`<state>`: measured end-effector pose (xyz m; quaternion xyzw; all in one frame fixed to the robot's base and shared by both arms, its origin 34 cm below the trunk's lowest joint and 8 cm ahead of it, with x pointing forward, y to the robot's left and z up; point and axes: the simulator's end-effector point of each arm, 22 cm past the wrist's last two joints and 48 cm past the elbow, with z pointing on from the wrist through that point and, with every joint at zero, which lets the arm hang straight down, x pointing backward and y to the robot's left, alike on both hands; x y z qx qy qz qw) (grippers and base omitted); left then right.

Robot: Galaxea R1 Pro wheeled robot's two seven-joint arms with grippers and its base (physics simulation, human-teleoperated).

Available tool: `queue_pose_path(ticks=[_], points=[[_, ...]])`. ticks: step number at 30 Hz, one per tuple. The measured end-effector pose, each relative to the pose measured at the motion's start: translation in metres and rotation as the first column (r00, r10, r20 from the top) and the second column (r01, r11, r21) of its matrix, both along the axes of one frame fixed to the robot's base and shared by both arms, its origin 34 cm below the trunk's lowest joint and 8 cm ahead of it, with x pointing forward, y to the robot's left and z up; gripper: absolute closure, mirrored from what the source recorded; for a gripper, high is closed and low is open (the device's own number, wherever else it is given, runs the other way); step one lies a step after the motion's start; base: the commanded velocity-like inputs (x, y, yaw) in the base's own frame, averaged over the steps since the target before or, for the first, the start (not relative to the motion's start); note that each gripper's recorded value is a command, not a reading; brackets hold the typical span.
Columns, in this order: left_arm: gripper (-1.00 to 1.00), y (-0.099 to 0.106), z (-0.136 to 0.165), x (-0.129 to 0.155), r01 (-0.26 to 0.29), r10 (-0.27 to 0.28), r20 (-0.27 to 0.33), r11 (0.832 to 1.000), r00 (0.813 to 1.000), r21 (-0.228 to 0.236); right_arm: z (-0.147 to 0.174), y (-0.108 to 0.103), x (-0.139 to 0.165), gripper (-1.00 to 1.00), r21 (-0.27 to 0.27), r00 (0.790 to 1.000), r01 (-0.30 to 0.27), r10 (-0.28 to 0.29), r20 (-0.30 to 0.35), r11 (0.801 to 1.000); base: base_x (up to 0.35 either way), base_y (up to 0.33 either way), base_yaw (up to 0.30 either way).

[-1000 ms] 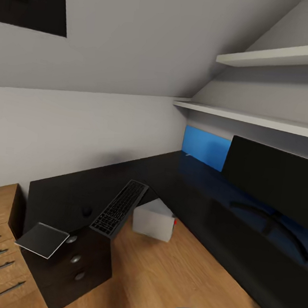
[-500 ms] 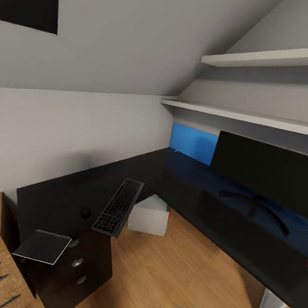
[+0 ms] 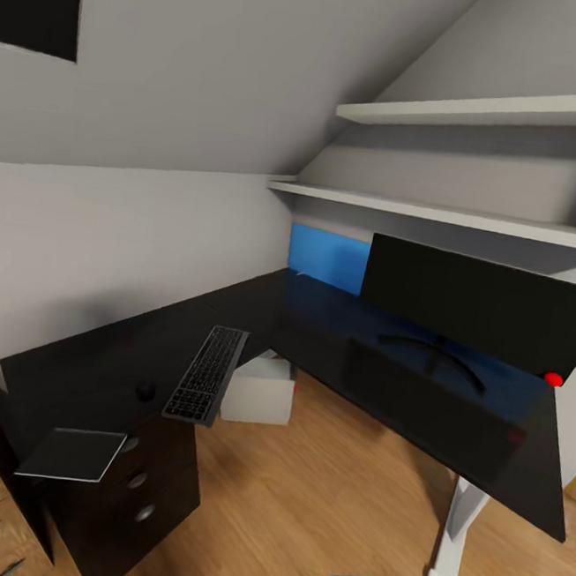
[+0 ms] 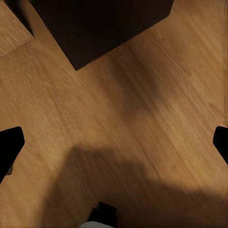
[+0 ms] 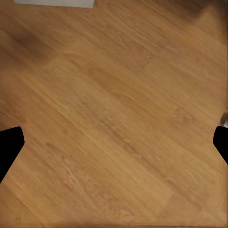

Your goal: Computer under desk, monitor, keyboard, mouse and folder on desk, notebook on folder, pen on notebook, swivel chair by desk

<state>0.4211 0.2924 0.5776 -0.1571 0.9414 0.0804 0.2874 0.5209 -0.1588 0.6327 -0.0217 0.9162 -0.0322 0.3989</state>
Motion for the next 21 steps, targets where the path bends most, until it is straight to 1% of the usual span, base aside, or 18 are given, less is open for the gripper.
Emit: queue_pose_path(ticks=[4, 7, 16, 17, 18, 21], points=[[-1.0, 0.0, 0.0, 0.0, 0.0, 0.0, 0.0, 1.0, 1.0, 0.0, 0.0, 0.0, 0.0, -1.0, 0.0, 1.0, 0.0, 0.0, -0.001, 1.0, -0.011, 0.006, -0.252], [-1.0, 0.0, 0.0, 0.0, 0.0, 0.0, 0.003, 1.0, 1.0, 0.001, -0.001, 0.0, -0.001, -1.0, 0.0, 1.0, 0.0, 0.0, -0.002, 1.0, -0.003, 0.002, -0.139], [-1.0, 0.0, -0.002, 0.001, -0.003, 0.003, 0.006, 1.0, 1.0, 0.002, -0.004, 0.001, -0.001, -1.0, 0.004, 1.0, -0.006, 0.006, -0.005, 1.0, -0.001, 0.0, -0.033], [-1.0, 0.0, -0.003, 0.001, -0.003, 0.002, 0.006, 1.0, 1.0, 0.002, -0.007, 0.003, -0.003, -1.0, 0.009, 1.0, -0.015, 0.015, -0.01, 1.0, 0.0, 0.0, -0.002], [-1.0, 0.001, -0.005, 0.001, -0.004, 0.004, 0.005, 1.0, 1.0, 0.005, -0.013, 0.01, -0.009, -1.0, 0.033, 0.998, -0.048, 0.049, -0.026, 0.998, 0.0, 0.0, -0.001], [-1.0, 0.002, -0.009, 0.002, -0.004, 0.004, 0.005, 1.0, 1.0, 0.006, -0.019, 0.016, -0.012, -1.0, 0.052, 0.997, -0.071, 0.073, -0.034, 0.996, 0.0, 0.0, 0.0]])
